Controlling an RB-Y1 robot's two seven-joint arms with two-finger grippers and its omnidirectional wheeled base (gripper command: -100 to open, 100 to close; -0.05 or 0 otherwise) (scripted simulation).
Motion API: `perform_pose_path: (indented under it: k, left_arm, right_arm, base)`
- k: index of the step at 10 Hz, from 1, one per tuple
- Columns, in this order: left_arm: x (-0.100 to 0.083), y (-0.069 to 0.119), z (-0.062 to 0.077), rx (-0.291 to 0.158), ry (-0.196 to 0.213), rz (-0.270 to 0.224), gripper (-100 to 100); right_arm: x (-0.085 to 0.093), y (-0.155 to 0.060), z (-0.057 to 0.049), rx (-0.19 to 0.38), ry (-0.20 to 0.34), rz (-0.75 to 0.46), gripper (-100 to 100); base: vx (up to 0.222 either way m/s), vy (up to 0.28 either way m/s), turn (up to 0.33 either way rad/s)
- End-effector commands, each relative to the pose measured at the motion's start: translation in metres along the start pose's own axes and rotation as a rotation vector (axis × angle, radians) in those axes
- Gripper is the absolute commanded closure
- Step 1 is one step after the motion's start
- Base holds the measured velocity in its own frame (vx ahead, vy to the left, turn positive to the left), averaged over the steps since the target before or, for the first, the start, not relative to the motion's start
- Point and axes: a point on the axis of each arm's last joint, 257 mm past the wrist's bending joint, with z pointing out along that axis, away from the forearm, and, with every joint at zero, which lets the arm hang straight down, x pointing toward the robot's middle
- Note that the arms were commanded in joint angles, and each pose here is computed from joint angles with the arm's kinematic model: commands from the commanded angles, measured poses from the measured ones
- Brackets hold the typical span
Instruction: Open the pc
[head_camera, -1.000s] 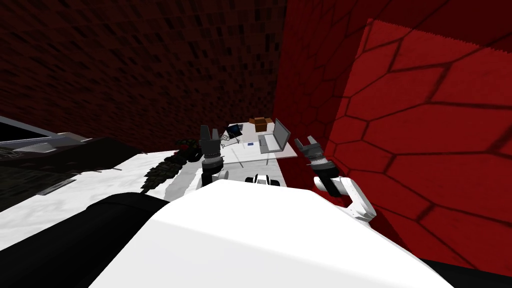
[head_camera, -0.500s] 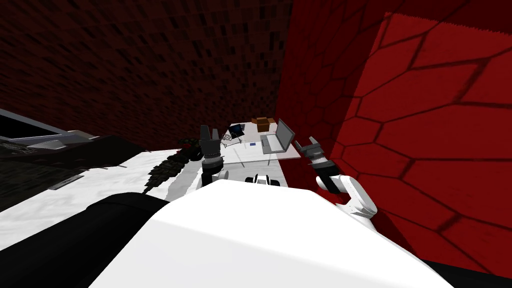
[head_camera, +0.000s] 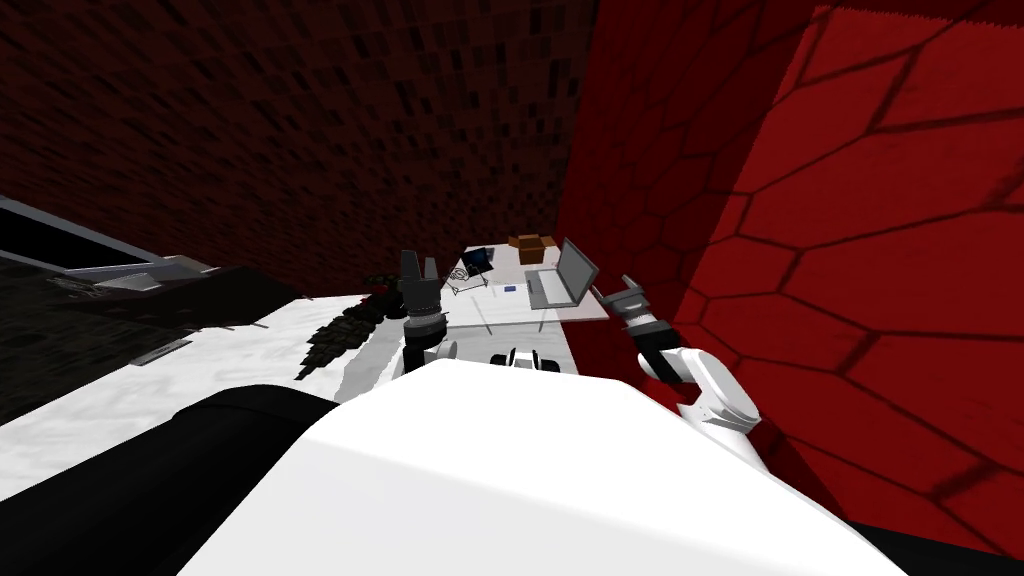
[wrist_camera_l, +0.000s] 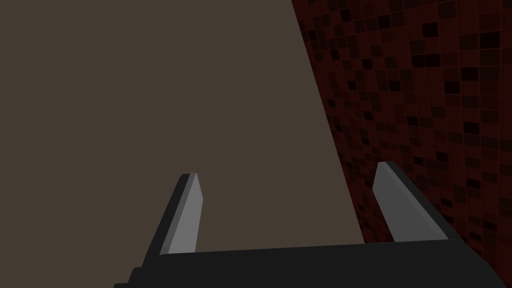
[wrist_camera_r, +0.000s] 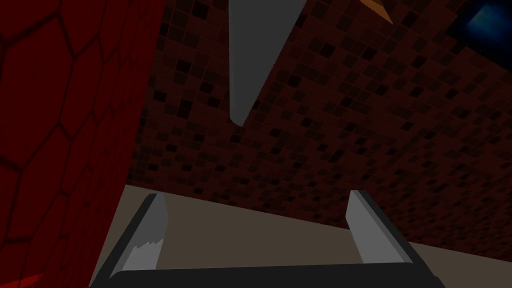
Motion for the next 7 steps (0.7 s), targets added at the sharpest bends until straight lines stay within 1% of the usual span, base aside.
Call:
perform_pose_path:
  k: [1,4,7]
  left_arm:
    - [0.0,0.0,0.0,0.0,0.0,0.0,0]
    - [0.0,0.0,0.0,0.0,0.0,0.0,0]
    - [0.0,0.0,0.0,0.0,0.0,0.0,0]
  right_arm:
    - [0.023,-0.014,0.0,-0.002,0.059,-0.155,-100]
    - [0.045,-0.029,0.0,-0.009,0.117,-0.313,-100]
    - [0.06,-0.043,-0.001,-0.018,0.162,-0.44,-100]
  base:
    - [0.02,0.048,0.101]
    - [0.017,0.038,0.088]
    - [0.019,0.031,0.065]
